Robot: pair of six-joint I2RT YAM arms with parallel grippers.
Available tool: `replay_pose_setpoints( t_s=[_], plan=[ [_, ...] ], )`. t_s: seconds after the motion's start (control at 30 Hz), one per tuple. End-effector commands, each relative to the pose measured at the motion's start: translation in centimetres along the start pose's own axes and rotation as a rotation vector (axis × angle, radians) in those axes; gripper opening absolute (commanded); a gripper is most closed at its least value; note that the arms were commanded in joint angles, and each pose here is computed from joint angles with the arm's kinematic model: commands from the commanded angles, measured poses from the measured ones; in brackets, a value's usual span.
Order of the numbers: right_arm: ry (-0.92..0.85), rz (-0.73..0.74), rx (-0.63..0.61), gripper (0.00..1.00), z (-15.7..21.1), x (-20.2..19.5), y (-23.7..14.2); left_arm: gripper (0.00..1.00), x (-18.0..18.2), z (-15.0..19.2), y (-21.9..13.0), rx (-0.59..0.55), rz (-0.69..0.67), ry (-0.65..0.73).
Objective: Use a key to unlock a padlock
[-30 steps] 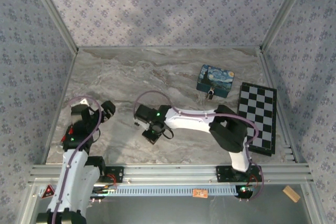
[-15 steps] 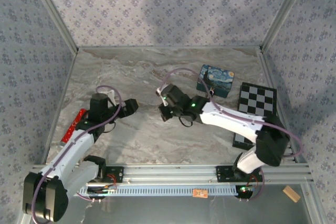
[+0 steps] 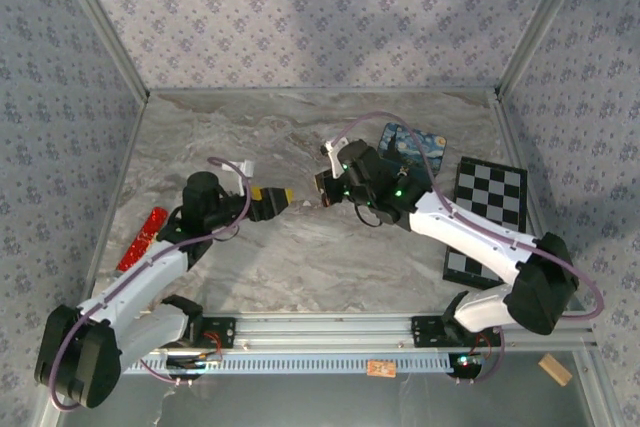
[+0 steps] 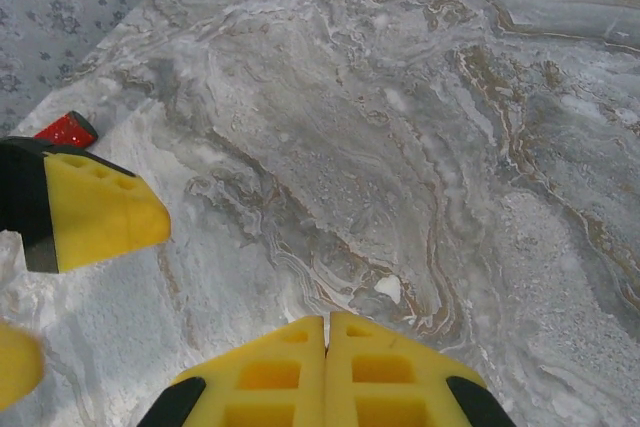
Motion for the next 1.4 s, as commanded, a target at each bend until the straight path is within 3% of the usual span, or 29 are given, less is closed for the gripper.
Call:
replay_pose_setpoints(
  t_s=[0.0, 0.37, 0.6, 0.87, 1.37],
  plan=[
    [-0.019, -0.092, -0.054, 0.0, -2.0, 1.9, -1.9, 0.9, -2.8, -1.6, 0.1, -0.065, 0.186, 0.073],
    [-0.066, -0.242, -0.114, 0.0, -4.1, 6.4, -5.5, 0.92, -5.6, -2.2, 1.9, -0.019, 0.282, 0.188],
    [-0.08, -0.305, -0.092, 0.0, -3.8, 8.2, -5.6, 1.0, -6.9, -3.0, 2.6, -0.031, 0.353, 0.206],
    [-0.092, -0.287, -0.069, 0.0, -2.9, 8.3, -4.4, 0.99, -8.5, -3.8, 2.0, -0.056, 0.42, 0.214],
    [-0.126, -0.137, -0.078, 0.0, -2.1, 5.1, -3.1, 0.68, -9.6, -3.8, 1.0, -0.041, 0.439, 0.23]
  ],
)
Point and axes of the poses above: each hand's point on the last joint's axis, 136 mm out from that joint toward the fingers, its own y axis out along the fingers, its own x axis along the line the jaws close on, z = x × y, the point moved 6 cm from there along -y, back along the fingers, and after that the axes turned 14 degrees about y, right-handed, at the moved point
